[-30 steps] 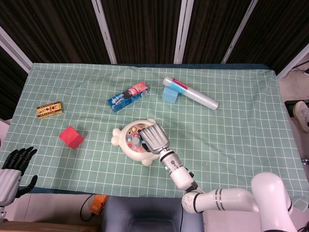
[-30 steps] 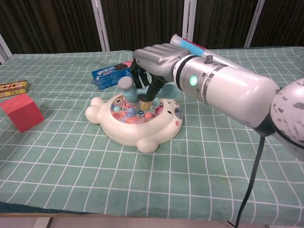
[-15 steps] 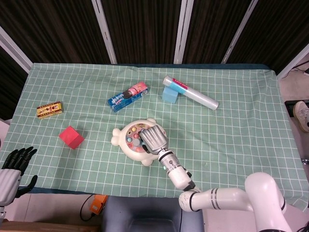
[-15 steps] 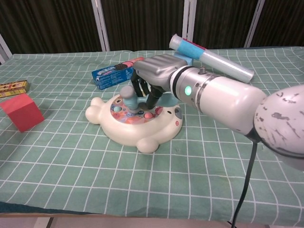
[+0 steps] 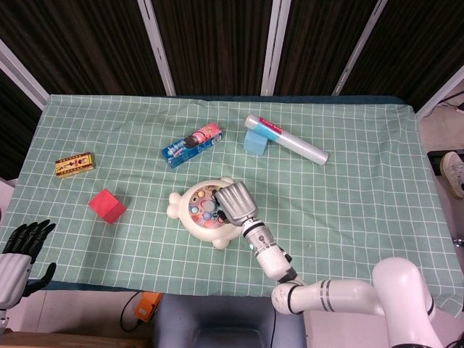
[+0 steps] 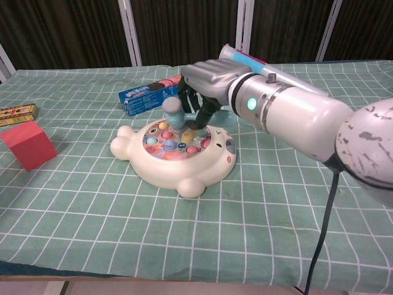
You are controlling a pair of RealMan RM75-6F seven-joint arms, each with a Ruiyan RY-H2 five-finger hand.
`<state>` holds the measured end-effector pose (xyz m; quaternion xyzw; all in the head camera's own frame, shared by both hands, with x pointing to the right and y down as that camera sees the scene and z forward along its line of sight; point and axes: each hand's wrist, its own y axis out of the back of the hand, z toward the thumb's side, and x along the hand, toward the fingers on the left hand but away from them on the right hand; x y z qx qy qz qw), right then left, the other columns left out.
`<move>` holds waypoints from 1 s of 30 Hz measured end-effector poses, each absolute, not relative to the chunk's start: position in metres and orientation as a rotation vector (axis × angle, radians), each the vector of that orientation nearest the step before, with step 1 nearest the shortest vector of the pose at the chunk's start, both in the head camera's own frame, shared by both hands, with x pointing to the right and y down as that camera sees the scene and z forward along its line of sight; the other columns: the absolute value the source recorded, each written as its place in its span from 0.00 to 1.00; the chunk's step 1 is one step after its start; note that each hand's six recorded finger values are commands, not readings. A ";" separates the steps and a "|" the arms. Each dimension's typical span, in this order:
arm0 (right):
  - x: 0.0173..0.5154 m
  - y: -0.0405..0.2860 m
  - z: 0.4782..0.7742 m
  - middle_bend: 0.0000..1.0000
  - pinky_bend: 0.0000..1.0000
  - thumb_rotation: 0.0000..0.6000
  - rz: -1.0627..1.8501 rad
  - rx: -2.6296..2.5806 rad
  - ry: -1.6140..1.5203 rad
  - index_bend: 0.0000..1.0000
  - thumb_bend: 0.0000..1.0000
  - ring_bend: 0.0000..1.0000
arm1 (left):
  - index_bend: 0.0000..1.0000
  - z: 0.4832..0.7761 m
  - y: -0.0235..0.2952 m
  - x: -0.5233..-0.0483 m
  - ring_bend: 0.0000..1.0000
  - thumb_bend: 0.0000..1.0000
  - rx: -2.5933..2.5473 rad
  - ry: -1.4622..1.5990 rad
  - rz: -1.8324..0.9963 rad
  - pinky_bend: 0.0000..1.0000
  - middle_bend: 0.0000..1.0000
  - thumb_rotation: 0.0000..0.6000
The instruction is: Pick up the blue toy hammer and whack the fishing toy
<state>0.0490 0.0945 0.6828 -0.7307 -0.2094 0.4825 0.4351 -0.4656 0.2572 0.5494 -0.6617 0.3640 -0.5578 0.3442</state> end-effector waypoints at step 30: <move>0.070 0.079 0.691 0.75 0.91 1.00 1.267 -1.801 -0.578 1.00 0.59 0.82 | 0.00 0.549 0.257 -0.466 0.02 0.41 -1.715 0.947 -1.449 0.08 0.06 1.00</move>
